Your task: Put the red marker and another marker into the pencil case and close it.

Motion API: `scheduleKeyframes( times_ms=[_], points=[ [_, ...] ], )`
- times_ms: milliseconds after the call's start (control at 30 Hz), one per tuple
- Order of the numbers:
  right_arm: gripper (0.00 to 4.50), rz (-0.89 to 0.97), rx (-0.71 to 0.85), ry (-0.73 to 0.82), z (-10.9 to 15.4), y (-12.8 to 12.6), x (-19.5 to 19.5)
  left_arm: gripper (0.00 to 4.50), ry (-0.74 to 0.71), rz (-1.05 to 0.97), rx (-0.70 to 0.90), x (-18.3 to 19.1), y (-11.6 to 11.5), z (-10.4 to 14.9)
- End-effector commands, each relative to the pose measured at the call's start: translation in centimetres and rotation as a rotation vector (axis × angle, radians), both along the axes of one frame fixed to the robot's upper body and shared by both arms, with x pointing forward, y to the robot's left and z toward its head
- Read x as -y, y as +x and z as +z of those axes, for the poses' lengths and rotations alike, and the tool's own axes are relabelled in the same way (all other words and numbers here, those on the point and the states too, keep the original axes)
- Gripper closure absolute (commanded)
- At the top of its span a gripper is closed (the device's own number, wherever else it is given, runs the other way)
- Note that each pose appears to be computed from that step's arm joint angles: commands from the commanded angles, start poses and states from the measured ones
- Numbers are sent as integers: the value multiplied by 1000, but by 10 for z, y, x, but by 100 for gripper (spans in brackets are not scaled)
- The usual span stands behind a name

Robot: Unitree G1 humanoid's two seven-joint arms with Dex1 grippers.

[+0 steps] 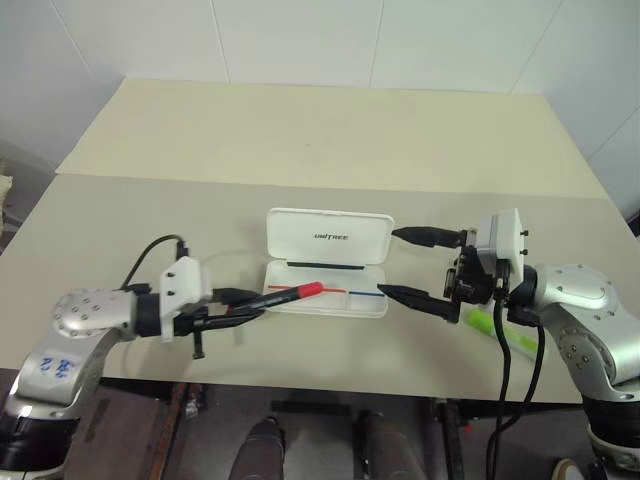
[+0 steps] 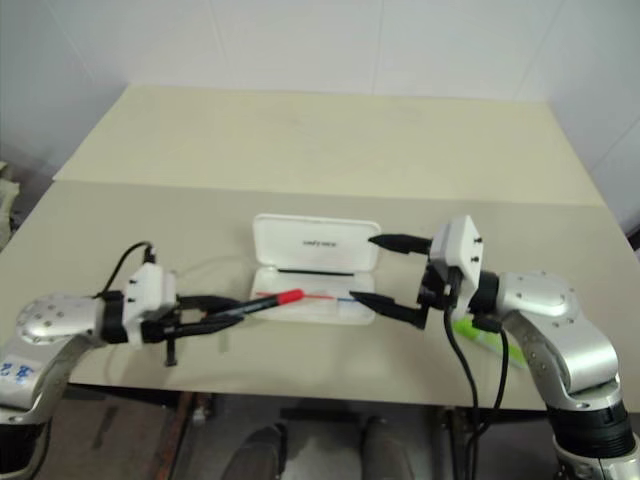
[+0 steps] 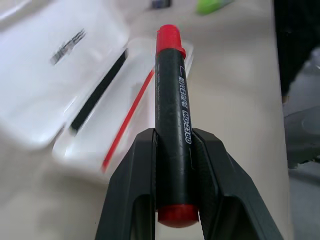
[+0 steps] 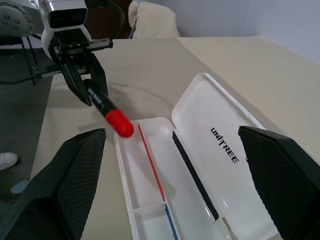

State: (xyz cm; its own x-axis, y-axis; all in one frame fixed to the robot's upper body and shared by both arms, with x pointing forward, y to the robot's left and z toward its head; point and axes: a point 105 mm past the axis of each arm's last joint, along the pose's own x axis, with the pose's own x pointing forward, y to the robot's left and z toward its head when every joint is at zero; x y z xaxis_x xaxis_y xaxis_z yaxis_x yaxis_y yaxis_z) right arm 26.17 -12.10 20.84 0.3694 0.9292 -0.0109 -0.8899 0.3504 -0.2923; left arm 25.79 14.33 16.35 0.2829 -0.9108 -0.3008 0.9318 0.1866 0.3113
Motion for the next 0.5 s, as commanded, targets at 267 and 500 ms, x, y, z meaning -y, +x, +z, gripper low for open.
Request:
scheduleKeyframes(
  times_ms=[267, 500],
  points=[
    [0, -73, 84, 33, 15, -10, 3, 392, 80, -100, 28, 13, 29, 0],
    [0, -110, 89, 28, 15, -14, 8, 392, 141, -94, 81, 13, 56, -5]
  ],
)
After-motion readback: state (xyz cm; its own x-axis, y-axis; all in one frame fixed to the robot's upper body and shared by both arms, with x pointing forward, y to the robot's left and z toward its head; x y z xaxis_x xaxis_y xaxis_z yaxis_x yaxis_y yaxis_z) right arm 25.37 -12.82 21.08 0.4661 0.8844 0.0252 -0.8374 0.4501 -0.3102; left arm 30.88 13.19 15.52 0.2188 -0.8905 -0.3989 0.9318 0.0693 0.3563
